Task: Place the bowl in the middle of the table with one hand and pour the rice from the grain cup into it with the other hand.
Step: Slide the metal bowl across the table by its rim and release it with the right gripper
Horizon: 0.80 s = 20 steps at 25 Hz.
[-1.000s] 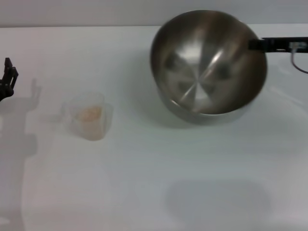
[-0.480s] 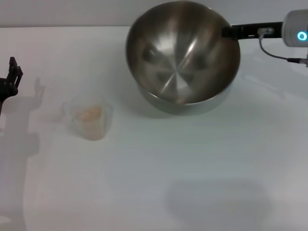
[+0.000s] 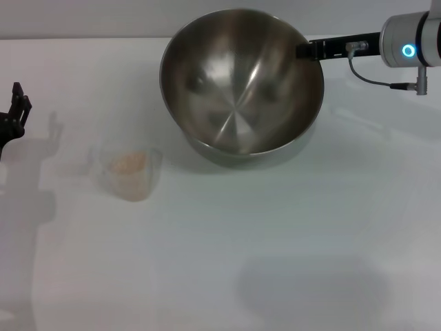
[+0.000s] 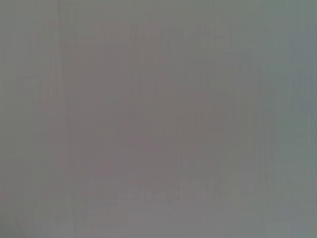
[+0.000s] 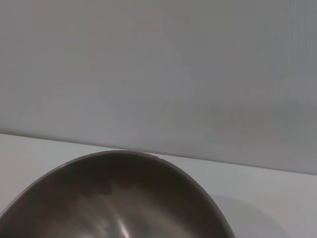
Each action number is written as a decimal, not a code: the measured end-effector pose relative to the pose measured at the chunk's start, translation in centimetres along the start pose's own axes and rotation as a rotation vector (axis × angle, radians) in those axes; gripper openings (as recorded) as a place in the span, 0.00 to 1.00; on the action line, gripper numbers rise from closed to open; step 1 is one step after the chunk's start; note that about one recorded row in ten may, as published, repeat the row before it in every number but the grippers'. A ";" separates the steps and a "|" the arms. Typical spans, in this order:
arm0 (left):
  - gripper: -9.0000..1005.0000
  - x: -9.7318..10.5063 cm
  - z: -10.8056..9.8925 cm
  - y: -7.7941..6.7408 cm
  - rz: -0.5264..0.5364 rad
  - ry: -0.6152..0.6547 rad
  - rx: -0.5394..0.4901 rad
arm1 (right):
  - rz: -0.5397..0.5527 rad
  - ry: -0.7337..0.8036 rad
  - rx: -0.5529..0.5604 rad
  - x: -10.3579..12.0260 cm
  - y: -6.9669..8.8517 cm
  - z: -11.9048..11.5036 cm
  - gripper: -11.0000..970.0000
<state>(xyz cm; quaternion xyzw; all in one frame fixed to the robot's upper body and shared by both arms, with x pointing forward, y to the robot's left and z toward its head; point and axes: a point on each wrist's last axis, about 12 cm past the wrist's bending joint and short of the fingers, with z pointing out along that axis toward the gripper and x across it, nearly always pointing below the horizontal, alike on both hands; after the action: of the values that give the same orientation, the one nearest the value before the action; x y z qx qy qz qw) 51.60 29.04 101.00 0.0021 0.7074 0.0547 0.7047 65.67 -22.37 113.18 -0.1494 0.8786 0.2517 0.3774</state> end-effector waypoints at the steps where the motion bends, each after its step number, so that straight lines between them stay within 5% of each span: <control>1: 0.81 0.0 0.0 0.0 0.001 0.000 0.000 | 0.002 -0.004 0.004 0.0 0.0 0.0 0.05; 6: 0.81 0.0 0.0 0.1 0.003 0.001 -0.002 | 0.020 -0.017 0.021 0.0 -0.3 0.0 0.08; 11: 0.81 0.0 0.0 0.1 0.005 0.001 -0.002 | 0.016 -0.016 0.016 -0.1 -0.2 0.0 0.27; 20: 0.81 0.0 -0.1 0.3 0.007 -0.003 -0.006 | 0.011 -0.078 0.019 -0.5 -0.7 -1.9 0.47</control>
<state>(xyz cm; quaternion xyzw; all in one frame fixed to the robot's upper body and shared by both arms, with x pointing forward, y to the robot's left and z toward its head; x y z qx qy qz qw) 51.47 29.30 100.99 0.0025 0.7061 0.0591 0.7056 65.25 -23.92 114.45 -0.1310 0.8664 0.2513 0.4112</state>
